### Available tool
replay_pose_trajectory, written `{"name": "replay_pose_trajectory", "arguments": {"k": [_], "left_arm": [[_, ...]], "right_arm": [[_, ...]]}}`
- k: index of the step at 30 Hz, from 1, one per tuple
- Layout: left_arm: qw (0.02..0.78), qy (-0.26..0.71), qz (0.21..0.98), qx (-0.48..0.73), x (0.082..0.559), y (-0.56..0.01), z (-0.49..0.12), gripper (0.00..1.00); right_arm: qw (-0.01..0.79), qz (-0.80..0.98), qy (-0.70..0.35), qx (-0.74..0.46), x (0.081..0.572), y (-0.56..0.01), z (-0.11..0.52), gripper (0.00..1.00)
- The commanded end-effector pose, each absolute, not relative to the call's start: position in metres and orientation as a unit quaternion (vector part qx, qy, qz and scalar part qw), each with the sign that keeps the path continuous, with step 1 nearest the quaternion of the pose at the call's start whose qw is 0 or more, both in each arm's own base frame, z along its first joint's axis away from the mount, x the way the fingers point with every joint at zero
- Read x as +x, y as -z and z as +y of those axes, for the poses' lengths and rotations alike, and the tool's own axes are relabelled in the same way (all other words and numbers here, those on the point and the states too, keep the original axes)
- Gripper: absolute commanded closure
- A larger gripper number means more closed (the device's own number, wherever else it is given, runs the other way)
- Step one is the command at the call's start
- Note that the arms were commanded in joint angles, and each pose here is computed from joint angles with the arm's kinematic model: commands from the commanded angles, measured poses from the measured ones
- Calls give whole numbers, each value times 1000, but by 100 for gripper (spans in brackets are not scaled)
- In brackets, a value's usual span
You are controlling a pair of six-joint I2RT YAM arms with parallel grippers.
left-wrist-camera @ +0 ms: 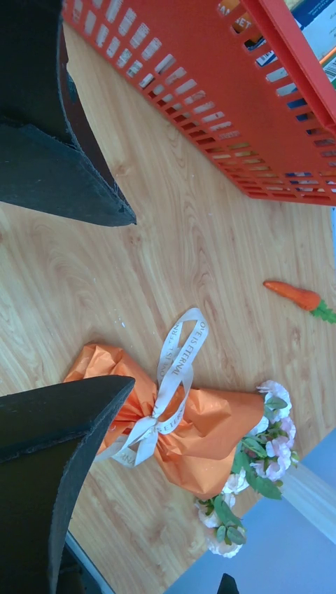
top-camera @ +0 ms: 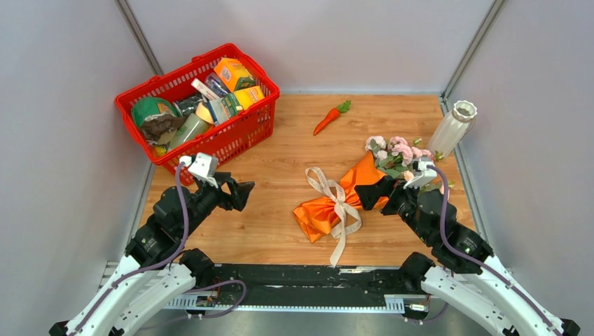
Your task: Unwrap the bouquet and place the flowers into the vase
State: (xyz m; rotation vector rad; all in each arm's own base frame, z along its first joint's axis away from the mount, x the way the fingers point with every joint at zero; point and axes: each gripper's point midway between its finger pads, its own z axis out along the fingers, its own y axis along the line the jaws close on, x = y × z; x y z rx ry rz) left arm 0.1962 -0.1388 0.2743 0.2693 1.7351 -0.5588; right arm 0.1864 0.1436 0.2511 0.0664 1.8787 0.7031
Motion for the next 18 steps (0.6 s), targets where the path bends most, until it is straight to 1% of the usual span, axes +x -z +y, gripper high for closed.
{"name": "replay_pose_trajectory", "arguments": {"k": [1,14,18], "left_arm": [[619,247,735,124,197,-289,-141,15],[617,245,737,125,198,-287,-142,15],[617,244,738,125,198,-287,-142,15]], "right_arm": [[543,780,-309,43,185,-261,142,0],[547,777,-308,42,182,-256,138,0],[542,780,-305,62,184,-249,136,0]]}}
